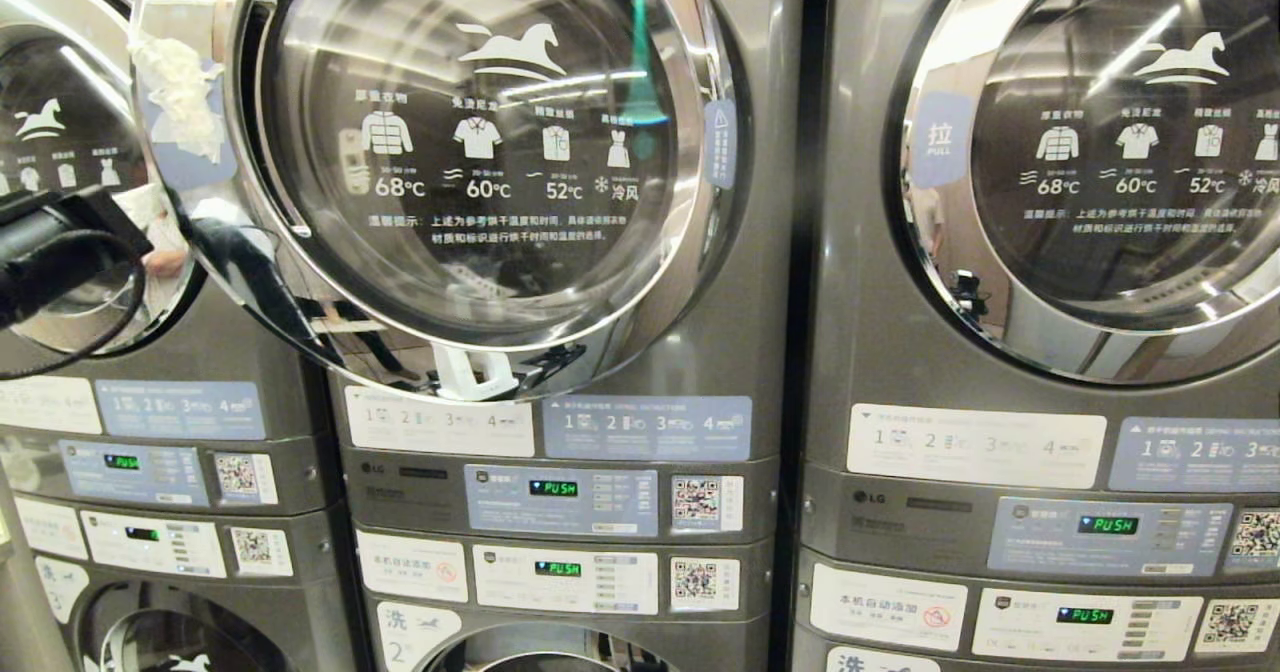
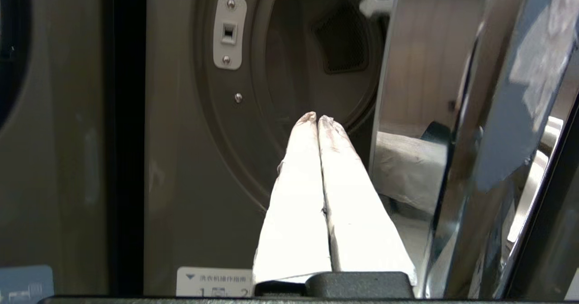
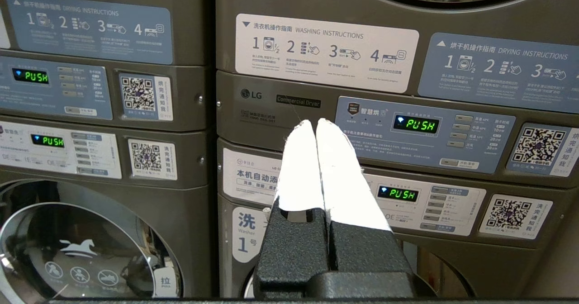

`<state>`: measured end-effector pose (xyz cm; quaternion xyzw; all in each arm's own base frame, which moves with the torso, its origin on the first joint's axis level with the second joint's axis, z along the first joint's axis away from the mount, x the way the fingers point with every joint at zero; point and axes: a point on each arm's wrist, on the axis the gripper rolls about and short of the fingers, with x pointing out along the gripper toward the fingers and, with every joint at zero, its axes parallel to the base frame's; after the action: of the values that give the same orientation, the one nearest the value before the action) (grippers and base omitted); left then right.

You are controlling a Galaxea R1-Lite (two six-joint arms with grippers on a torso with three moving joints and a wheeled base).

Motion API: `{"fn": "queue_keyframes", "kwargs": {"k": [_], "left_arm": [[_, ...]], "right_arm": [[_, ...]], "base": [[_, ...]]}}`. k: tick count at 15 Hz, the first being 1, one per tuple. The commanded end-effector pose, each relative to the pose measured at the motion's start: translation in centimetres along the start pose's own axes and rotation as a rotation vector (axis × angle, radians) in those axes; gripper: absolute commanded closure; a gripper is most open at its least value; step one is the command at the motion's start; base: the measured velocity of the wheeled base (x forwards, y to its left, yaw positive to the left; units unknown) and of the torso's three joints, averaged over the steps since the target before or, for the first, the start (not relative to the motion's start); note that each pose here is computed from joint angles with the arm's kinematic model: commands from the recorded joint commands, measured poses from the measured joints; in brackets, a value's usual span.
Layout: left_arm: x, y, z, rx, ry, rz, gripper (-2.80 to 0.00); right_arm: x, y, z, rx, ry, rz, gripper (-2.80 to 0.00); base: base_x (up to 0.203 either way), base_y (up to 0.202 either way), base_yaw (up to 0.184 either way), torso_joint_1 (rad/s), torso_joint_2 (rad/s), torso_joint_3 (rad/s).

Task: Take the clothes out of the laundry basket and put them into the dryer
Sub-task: Open the dryer

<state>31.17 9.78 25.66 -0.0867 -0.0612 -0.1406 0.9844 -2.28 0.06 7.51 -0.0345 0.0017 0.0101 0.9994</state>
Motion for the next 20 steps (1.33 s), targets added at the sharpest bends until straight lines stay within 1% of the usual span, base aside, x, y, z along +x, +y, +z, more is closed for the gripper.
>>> {"fn": "queue_keyframes", "kwargs": {"k": [1, 3, 5, 9, 12, 13, 14, 15, 17, 19, 20], "left_arm": [[-0.5, -0.7, -0.1, 0.001, 0.004, -0.012, 0.00], [-1.7, -1.9, -0.3, -0.001, 0.016, -0.021, 0.00], [-3.4, -3.8, -0.4, -0.008, 0.025, -0.043, 0.00], [-6.6, -8.1, -0.8, -0.011, 0.029, -0.122, 0.00], [-9.6, -11.8, -0.8, -0.004, 0.011, -0.217, 0.00], [-10.6, -13.0, -0.9, -0.002, 0.005, -0.257, 0.00], [-11.6, -14.3, -1.0, 0.005, 0.005, -0.314, 0.00], [-12.4, -15.4, -1.3, 0.021, 0.015, -0.368, 0.00], [-13.6, -16.8, -2.0, 0.064, 0.060, -0.450, 0.00], [-14.1, -18.0, -2.8, 0.122, 0.108, -0.531, 0.00], [-14.1, -18.4, -3.1, 0.151, 0.119, -0.564, 0.00]], "right_arm": [[0.0, 0.0, 0.0, 0.000, -0.001, 0.000, 0.00], [0.0, 0.0, 0.0, 0.002, -0.002, 0.000, 0.00], [0.0, 0.0, 0.0, 0.009, -0.003, 0.000, 0.00], [0.0, 0.0, 0.0, 0.026, -0.002, -0.002, 0.00], [0.0, 0.0, 0.0, 0.041, -0.004, -0.001, 0.00], [0.0, 0.0, 0.0, 0.043, -0.004, -0.003, 0.00], [0.0, 0.0, 0.0, 0.043, -0.003, -0.003, 0.00], [0.0, 0.0, 0.0, 0.043, -0.002, -0.003, 0.00], [0.0, 0.0, 0.0, 0.043, -0.004, -0.003, 0.00], [0.0, 0.0, 0.0, 0.043, -0.004, -0.003, 0.00], [0.0, 0.0, 0.0, 0.043, -0.004, -0.003, 0.00]], "base": [[0.000, 0.000, 0.000, 0.000, 0.00, 0.000], [0.000, 0.000, 0.000, 0.000, 0.00, 0.000], [0.000, 0.000, 0.000, 0.000, 0.00, 0.000], [0.000, 0.000, 0.000, 0.000, 0.00, 0.000], [0.000, 0.000, 0.000, 0.000, 0.00, 0.000], [0.000, 0.000, 0.000, 0.000, 0.00, 0.000], [0.000, 0.000, 0.000, 0.000, 0.00, 0.000], [0.000, 0.000, 0.000, 0.000, 0.00, 0.000], [0.000, 0.000, 0.000, 0.000, 0.00, 0.000], [0.000, 0.000, 0.000, 0.000, 0.00, 0.000], [0.000, 0.000, 0.000, 0.000, 0.00, 0.000]]}}
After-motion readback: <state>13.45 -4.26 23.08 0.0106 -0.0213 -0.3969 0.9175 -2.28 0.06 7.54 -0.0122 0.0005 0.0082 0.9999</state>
